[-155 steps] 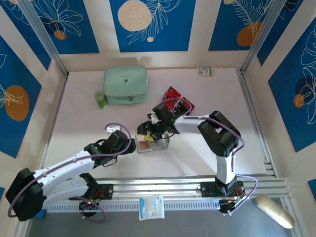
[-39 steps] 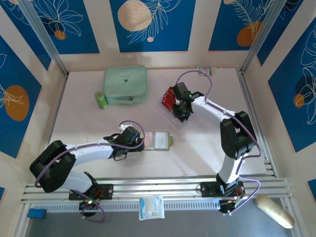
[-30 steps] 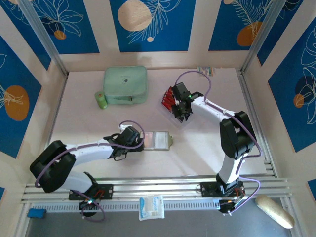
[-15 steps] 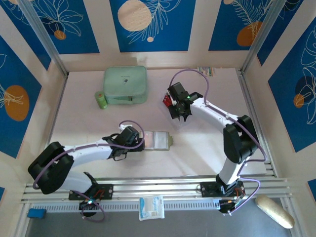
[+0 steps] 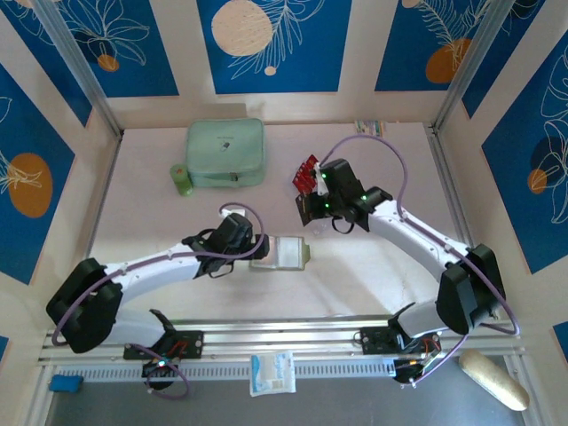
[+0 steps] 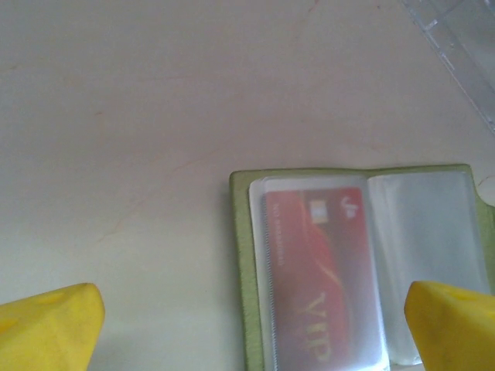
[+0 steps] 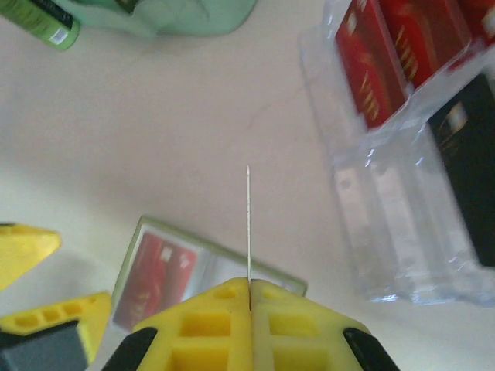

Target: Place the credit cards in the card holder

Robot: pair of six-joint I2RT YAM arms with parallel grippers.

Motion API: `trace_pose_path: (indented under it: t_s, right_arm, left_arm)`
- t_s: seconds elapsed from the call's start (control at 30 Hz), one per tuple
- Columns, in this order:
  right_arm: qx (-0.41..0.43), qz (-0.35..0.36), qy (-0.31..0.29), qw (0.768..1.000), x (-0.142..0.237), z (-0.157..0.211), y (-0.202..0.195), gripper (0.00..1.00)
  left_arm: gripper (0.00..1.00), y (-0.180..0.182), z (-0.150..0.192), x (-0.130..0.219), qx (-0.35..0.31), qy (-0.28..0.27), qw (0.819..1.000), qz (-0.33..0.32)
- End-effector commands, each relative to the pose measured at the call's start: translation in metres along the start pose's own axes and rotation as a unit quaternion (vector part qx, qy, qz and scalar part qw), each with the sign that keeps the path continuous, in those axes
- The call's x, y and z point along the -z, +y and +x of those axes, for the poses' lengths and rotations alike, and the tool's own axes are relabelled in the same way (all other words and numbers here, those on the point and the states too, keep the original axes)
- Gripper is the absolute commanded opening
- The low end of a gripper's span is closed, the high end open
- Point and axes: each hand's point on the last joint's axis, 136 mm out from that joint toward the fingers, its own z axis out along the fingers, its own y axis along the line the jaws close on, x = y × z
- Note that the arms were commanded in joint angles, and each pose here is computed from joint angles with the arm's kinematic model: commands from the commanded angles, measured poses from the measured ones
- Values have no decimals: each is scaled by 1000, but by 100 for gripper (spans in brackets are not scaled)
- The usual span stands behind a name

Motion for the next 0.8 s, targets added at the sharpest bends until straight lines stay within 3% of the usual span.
trace_pose_path:
  t_s: [0.0, 0.3, 0.77]
  right_arm:
    - [-88, -100, -13, 991, -2, 5, 22, 0]
    - [-179, -159, -33, 970, -25, 48, 12, 0]
    - [-189, -172, -24, 966, -50, 69, 24, 0]
  left_arm:
    - [100, 5, 6, -8, -24, 24, 999, -17]
    - [100, 23, 25, -25, -46, 52, 996, -57]
    - [100, 41, 40, -26, -41, 60, 994, -84]
